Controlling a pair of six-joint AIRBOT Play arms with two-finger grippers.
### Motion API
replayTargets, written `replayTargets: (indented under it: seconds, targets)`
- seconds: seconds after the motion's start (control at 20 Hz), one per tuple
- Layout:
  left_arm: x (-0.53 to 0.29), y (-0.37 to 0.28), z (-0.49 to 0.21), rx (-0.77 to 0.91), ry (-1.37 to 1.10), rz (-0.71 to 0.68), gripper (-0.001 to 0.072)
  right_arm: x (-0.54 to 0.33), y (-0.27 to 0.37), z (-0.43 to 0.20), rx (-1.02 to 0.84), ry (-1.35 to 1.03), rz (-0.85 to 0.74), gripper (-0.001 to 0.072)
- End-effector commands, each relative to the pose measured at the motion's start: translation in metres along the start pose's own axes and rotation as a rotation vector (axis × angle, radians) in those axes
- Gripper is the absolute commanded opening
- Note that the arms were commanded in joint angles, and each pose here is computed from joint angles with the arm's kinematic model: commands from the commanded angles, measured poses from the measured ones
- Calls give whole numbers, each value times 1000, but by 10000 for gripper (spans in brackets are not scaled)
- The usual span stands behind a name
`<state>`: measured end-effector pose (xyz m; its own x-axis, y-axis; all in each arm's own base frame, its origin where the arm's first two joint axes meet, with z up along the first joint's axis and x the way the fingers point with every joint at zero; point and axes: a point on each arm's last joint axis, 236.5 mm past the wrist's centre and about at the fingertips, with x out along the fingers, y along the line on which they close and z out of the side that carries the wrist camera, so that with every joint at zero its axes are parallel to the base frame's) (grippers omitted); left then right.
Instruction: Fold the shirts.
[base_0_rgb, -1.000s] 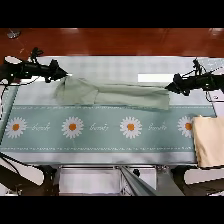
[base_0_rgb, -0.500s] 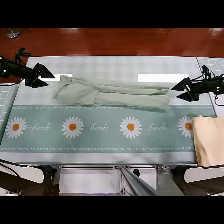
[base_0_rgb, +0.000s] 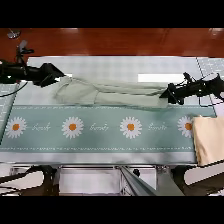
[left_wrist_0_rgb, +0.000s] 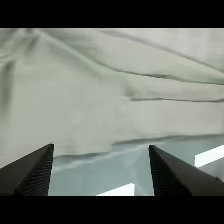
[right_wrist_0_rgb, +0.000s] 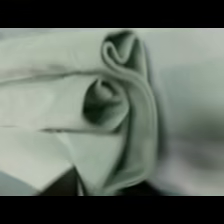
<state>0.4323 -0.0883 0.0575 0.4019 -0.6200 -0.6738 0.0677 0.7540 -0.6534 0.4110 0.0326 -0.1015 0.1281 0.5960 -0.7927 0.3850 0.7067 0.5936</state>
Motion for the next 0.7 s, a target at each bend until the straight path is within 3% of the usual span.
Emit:
replayTargets:
  seconds: [0.0,0.05,0.1,0.3,0.65]
  targets:
    - [24,-54,-10,46,-2,-100,677,2,35,-9,-79,44,46,27]
    - [30,-63,-17,66,18,-109,407,-9,41,-13,-113,45,45,26]
    - [35,-69,-23,90,37,-118,12,-22,39,-15,-140,31,13,26]
    - [57,-107,-54,227,110,-163,20,-81,24,-45,-252,-60,-187,25]
    - [144,-209,-153,477,192,-220,18,-141,36,-171,-331,-276,-199,26]
